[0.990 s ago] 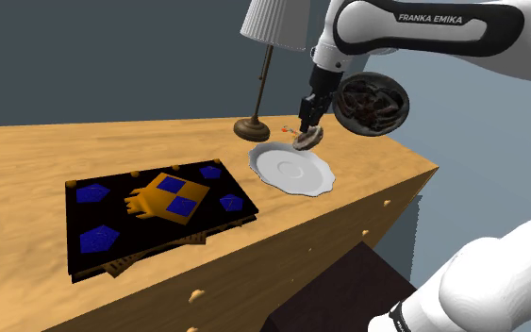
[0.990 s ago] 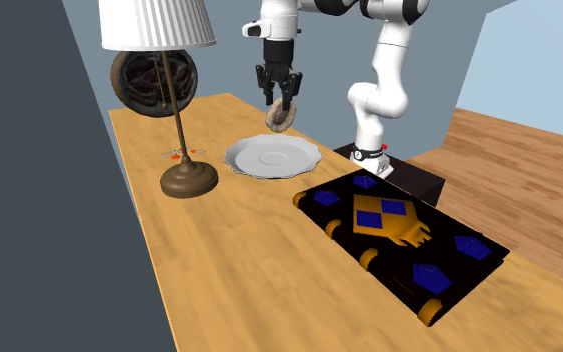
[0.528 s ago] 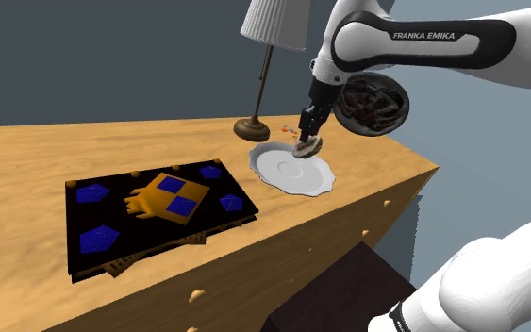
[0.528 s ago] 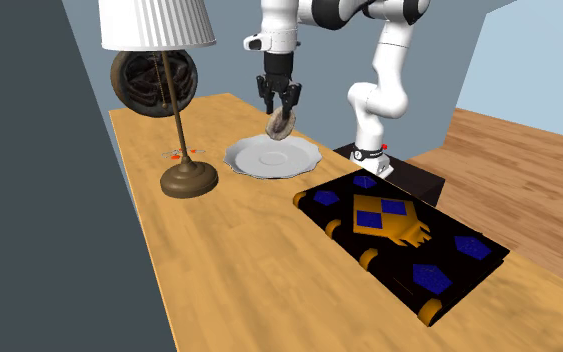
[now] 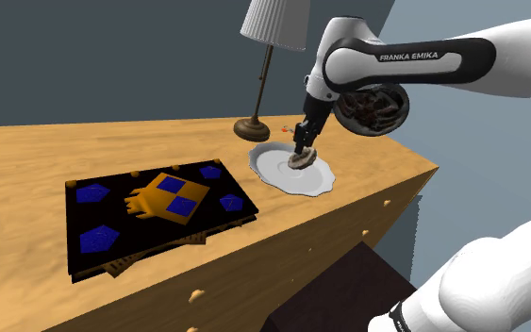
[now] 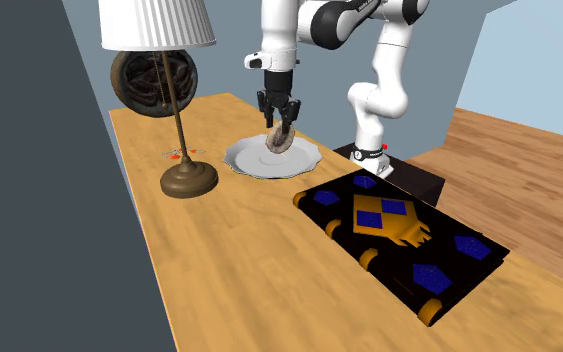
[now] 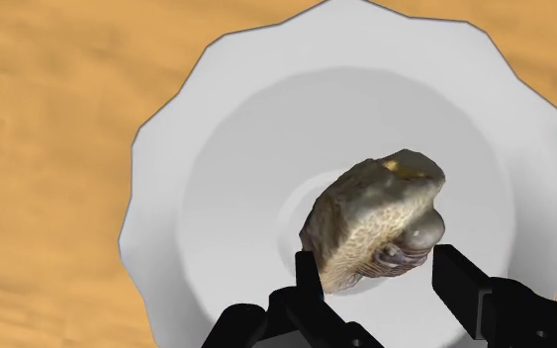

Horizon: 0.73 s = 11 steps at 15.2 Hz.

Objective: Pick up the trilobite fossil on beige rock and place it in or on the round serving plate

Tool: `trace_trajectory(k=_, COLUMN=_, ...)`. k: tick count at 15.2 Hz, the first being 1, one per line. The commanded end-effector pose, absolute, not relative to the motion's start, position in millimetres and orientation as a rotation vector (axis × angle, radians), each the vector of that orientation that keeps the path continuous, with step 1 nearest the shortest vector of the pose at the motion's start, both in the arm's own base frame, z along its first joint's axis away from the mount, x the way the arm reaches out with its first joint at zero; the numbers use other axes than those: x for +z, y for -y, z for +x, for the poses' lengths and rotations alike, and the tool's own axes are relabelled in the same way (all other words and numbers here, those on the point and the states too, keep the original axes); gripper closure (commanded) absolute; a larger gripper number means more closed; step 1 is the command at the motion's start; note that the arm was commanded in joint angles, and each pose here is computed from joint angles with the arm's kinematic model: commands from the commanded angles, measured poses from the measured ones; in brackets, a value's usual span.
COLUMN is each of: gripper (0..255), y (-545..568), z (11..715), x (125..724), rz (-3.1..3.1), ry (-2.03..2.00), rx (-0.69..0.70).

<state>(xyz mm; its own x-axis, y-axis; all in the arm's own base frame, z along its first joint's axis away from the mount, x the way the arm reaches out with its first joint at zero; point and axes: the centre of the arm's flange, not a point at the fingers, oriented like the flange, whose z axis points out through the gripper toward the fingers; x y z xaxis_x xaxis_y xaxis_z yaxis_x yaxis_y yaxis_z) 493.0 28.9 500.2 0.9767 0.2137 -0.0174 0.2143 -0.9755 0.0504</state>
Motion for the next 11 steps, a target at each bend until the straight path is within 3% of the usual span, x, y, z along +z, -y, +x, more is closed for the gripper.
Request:
trace_trajectory(k=1, gripper=255, y=-27.7, z=491.9, x=486.5, rz=3.072, ry=-0.333, rx=-0.017)
trace_trajectory(k=8, gripper=255, y=-27.7, z=491.9, x=486.5, rz=3.072, ry=-0.333, rx=-0.017)
trace_trajectory(k=9, gripper=0, y=-27.7, z=491.9, x=486.5, rz=3.072, ry=-0.333, rx=-0.017)
trace_trajectory(k=11, gripper=0, y=-27.7, z=491.9, x=486.5, rz=3.072, ry=-0.333, rx=-0.017)
